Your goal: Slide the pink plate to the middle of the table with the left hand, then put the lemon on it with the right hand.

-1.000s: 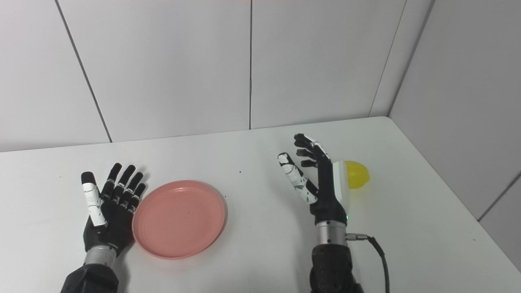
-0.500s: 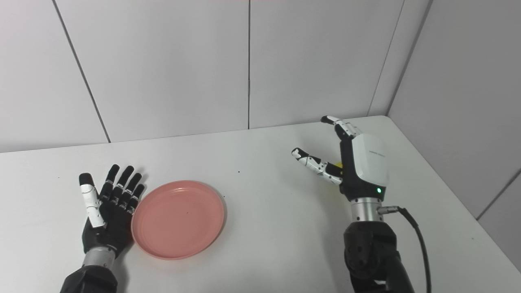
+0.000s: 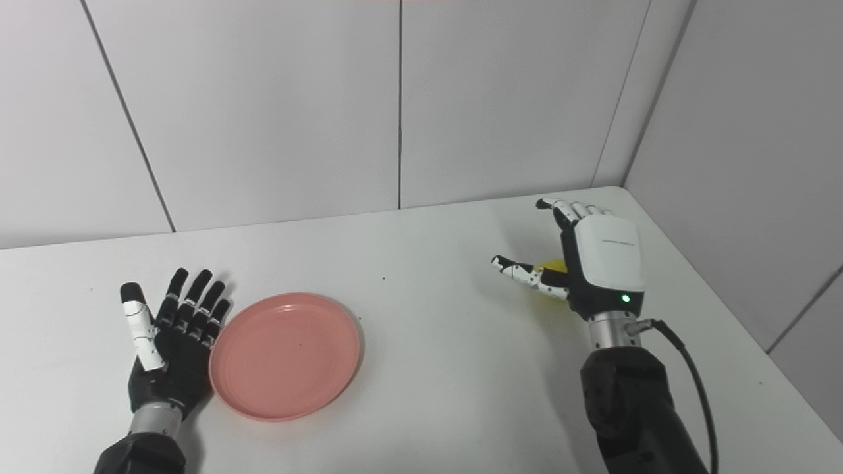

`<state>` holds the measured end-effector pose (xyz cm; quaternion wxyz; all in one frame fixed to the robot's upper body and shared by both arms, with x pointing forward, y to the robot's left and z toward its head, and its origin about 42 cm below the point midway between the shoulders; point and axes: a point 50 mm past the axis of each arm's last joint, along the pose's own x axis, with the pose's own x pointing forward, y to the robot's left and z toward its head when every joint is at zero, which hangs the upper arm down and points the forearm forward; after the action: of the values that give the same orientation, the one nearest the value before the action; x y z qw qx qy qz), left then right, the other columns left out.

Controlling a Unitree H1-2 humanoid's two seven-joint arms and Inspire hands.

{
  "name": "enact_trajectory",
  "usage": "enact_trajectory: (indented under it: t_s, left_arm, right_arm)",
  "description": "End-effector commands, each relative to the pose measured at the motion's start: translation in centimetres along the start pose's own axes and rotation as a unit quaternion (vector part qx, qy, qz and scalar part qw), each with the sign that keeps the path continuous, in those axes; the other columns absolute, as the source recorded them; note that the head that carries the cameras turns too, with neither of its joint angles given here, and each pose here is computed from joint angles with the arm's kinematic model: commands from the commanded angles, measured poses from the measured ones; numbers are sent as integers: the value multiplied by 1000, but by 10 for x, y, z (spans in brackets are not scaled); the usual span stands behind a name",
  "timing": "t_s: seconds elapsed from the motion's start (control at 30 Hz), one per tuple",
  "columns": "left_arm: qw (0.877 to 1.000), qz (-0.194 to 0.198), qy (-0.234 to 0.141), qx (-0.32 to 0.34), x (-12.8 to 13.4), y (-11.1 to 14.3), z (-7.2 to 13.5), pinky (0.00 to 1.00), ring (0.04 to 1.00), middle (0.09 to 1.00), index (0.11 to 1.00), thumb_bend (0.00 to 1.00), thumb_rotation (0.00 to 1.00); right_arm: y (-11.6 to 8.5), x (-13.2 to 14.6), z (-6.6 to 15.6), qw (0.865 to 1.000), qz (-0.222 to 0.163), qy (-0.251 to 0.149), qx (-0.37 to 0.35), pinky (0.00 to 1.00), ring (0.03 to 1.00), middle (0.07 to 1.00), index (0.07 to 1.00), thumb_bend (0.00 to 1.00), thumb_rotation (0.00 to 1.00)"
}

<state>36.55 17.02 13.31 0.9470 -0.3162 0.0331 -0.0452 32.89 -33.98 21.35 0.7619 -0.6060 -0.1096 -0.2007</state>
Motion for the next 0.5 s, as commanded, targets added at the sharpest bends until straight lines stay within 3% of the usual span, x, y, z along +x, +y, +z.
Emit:
enact_trajectory:
  t_s: [0.0,0.47]
  left_arm:
    - [998,32,54,-1,-10,15,-20,985,924,918,969,822,850]
    - [998,36,53,4,-11,17,-19,976,915,905,962,833,834]
  right_arm:
    - [-12,12,-7,999,-27,0,-22,751,748,749,710,809,764]
    - [18,16,-28,998,17,21,-60,688,706,728,703,817,786]
